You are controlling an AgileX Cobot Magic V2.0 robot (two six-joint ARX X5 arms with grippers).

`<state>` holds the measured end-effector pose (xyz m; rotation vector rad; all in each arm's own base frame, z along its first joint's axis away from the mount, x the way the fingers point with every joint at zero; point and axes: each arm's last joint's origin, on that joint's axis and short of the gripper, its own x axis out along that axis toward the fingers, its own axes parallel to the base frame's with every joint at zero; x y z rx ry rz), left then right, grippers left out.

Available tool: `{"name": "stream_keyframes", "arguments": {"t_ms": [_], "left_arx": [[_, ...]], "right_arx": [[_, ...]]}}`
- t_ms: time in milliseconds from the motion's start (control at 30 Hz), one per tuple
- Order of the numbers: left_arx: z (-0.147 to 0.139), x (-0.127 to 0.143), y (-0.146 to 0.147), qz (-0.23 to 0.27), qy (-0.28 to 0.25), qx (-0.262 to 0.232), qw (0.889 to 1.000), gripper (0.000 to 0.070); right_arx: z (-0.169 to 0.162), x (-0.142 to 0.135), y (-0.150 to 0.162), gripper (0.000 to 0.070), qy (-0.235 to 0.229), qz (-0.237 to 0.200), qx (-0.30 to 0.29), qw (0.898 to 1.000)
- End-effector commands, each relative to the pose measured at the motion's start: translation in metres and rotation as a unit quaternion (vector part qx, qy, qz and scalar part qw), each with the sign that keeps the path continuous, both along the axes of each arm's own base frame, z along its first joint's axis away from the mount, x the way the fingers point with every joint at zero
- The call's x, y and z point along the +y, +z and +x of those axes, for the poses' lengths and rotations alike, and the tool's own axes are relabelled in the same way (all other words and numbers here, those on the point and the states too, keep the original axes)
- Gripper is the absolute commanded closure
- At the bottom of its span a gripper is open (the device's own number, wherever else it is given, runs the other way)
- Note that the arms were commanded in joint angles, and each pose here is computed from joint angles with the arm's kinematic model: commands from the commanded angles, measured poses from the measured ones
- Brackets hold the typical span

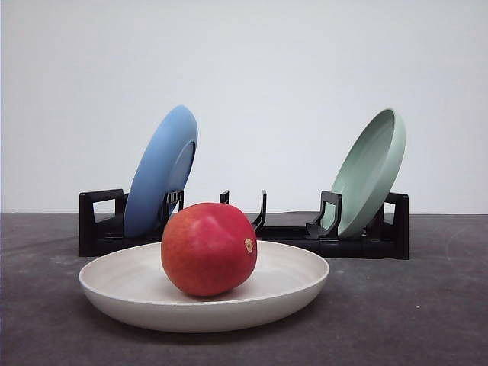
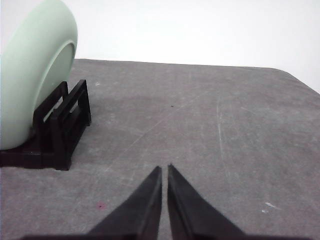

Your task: Place pomegranate in white plate

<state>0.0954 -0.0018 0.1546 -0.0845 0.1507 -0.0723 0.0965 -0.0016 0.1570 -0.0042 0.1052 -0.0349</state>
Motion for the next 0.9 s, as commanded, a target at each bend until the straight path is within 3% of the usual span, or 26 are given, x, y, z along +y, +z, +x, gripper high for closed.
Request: {"name": "stream_keyframes", "arguments": {"t_ms": [0,867], "left_arx": [[0.0006,0.0000,-0.0024,0.005,-0.001,0.000,1.000,0.0696],[0.0006,0.0000,-0.0024,0.005,-0.001,0.000,1.000,0.0696]], "right_arx": [[0.0003,-0.0002,-0.0003,0.0684,-0.001,0.001,-0.004,1.000],[0.0003,-0.0002,-0.0003,0.0684,-0.001,0.001,-0.004,1.000]]}}
